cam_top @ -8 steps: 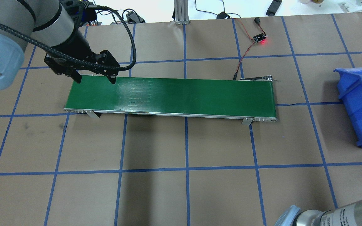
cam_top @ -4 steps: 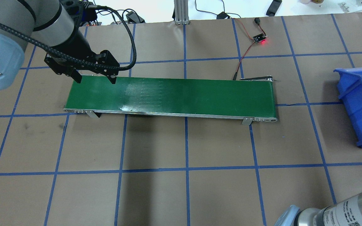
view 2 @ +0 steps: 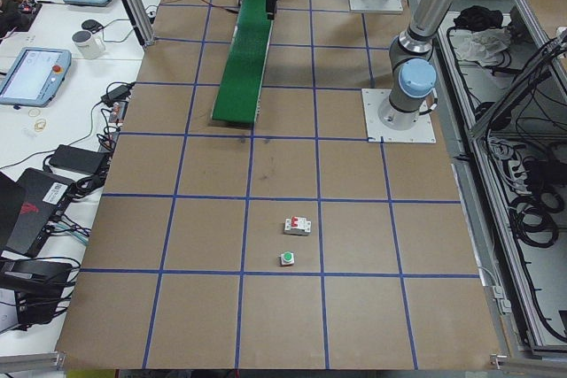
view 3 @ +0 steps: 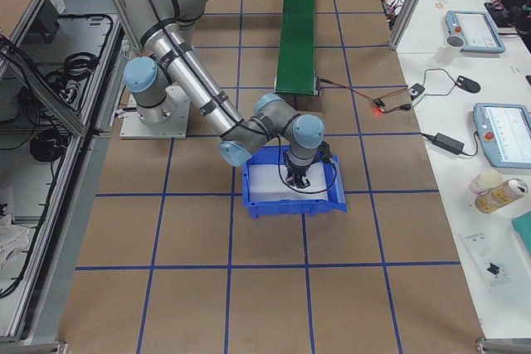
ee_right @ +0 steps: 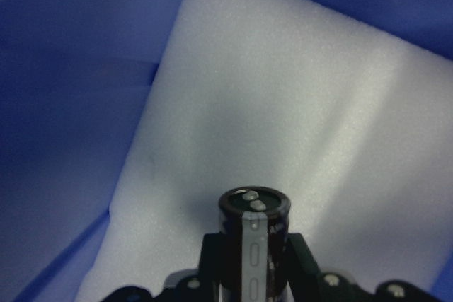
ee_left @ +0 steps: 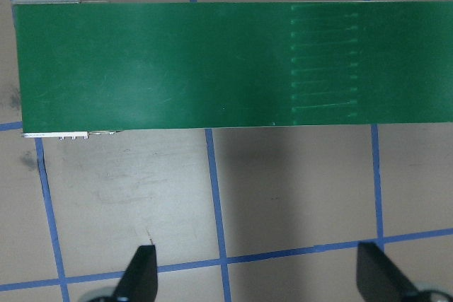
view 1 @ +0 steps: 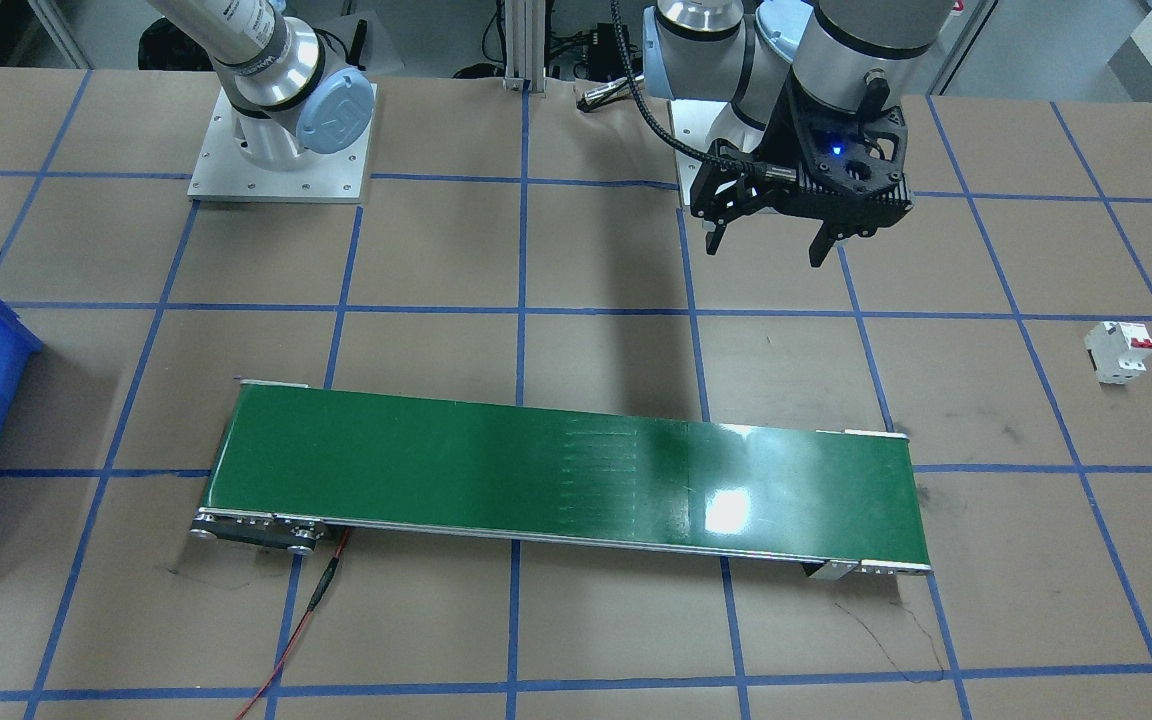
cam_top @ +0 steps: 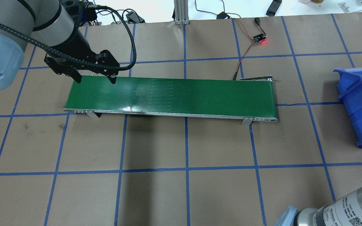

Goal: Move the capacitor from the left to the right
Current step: 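Release the capacitor onto the white foam and raise the right gripper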

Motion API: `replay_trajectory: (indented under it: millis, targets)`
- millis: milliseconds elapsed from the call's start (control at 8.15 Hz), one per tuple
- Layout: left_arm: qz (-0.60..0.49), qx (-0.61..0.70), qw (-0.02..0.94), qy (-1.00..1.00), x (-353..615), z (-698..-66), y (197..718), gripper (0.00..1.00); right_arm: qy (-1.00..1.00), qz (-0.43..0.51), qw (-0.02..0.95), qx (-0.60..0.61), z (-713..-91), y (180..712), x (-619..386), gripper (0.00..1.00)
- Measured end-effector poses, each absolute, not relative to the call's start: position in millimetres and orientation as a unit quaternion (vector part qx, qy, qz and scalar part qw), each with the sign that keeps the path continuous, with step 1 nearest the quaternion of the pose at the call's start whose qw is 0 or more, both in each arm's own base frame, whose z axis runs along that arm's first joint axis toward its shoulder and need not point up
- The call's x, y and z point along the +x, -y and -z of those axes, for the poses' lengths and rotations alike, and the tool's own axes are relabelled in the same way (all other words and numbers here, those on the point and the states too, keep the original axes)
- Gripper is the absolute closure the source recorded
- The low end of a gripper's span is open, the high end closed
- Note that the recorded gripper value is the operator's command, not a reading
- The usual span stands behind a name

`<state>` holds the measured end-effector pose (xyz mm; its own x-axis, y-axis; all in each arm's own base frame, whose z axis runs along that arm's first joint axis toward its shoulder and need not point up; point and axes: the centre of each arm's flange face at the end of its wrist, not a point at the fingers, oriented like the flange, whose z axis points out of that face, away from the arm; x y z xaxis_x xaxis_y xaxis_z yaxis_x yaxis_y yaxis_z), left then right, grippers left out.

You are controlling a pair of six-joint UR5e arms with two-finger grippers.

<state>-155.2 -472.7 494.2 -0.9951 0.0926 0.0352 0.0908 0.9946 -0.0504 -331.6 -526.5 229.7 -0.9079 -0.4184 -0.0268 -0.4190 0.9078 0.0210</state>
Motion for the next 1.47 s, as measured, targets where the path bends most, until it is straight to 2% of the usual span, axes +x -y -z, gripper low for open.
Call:
replay_trajectory:
  millis: [368, 859, 1104, 1472]
  targets:
    - [-0.025, -0.046, 0.019, 0.998, -155.2, -494.6, 472.8, 0.00, -0.977, -0.002, -0.005, -0.215, -259.1, 525.2, -330.3, 0.00]
    - [-0.025, -0.046, 0.019, 0.998, -155.2, -495.2, 472.1, 0.00, -0.981, 0.015, -0.023, -0.190, -392.4, 494.4, -289.4, 0.00]
    - [-0.025, -0.046, 0.019, 0.998, -155.2, -495.1, 471.8, 0.00, -0.985, 0.015, -0.015, -0.174, -432.8, 497.9, -222.9, 0.00]
    - [-0.025, -0.046, 0.019, 0.998, -155.2, -495.0, 472.0, 0.00, -0.989, 0.021, -0.002, -0.150, -484.1, 507.5, -62.9, 0.00]
